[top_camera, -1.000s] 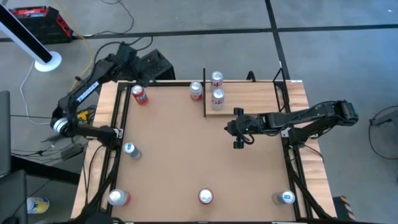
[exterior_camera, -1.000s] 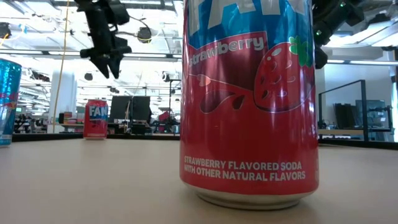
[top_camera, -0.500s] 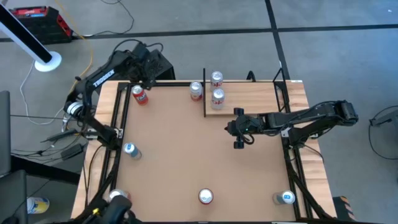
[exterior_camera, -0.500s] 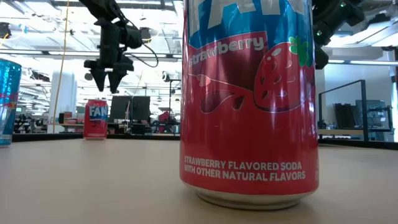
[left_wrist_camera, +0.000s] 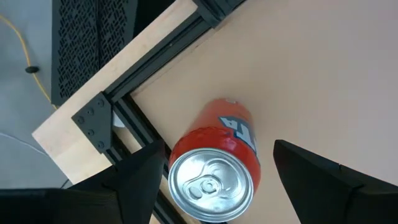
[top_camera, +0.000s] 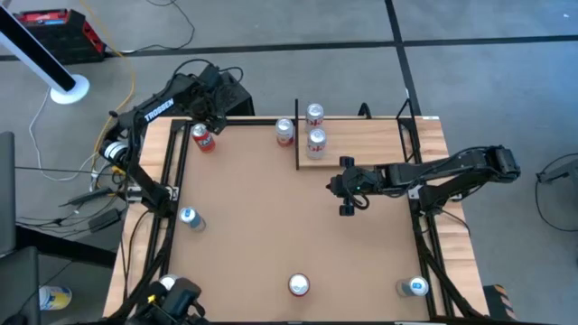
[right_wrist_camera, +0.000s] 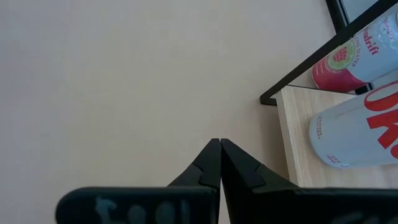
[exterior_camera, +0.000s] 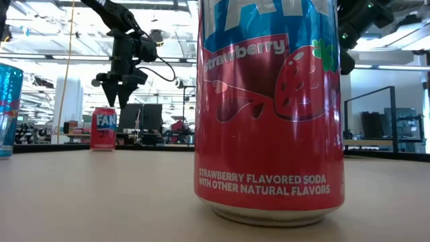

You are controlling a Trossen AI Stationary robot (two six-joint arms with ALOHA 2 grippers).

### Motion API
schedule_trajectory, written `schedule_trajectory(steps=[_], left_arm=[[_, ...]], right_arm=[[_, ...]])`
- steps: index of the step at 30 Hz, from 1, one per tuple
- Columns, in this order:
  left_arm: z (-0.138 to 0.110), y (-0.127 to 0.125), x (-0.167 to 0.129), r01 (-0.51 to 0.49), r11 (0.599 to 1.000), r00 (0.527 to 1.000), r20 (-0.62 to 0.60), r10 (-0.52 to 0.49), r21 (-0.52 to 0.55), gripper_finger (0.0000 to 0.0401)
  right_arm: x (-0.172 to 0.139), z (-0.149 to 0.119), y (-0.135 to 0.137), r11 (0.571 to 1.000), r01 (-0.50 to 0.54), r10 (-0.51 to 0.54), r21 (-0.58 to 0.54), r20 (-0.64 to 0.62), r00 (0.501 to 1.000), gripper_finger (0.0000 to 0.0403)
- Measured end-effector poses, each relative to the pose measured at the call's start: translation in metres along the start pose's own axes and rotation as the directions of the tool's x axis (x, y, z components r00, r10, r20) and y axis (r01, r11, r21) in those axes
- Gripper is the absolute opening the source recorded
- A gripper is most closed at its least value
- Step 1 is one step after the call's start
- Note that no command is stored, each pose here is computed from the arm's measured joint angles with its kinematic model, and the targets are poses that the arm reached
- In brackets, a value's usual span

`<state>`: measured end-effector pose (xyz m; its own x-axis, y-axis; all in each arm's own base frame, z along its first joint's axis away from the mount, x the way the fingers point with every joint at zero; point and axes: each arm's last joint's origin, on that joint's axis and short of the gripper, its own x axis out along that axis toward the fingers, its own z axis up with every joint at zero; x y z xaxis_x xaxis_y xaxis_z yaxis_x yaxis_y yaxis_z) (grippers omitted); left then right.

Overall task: Place canned beverage on shelf
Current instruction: Put the top orange soda can on the shelf

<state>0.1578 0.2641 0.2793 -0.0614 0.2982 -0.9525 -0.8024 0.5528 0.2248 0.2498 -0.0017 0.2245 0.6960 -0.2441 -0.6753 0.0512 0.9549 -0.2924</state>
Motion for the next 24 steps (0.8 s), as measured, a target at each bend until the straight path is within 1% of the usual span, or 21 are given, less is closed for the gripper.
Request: schedule_trajectory(steps=[9, 16, 22, 24], left_arm=[[0.0011, 0.0003, 0.0000, -0.008, 1.000, 1.000, 0.012, 0.008, 0.001, 0.0289], [0.0017, -0.0003, 0.0000, 0.015, 0.998, 1.000, 0.019, -0.014, -0.057, 0.0289], [0.0018, 0.0019, -0.0001, -0.060, 0.995, 0.998, 0.015, 0.061, -0.077, 0.0291], [0.0017, 0.0021, -0.0001, -0.067, 0.994, 0.998, 0.014, 0.069, -0.084, 0.0297]], right_arm=[[0.0000, 0.0000, 0.0000, 1.000, 0.000, 0.000, 0.000, 0.000, 1.000, 0.0033], [0.0000, 0.0000, 0.0000, 1.000, 0.000, 0.000, 0.000, 0.000, 1.000, 0.0033], [0.0000, 0.0001, 0.0000, 1.000, 0.000, 0.000, 0.001, 0.001, 1.000, 0.0033], [0.0000, 0.0000, 0.0000, 1.000, 0.000, 0.000, 0.000, 0.000, 1.000, 0.0033]])
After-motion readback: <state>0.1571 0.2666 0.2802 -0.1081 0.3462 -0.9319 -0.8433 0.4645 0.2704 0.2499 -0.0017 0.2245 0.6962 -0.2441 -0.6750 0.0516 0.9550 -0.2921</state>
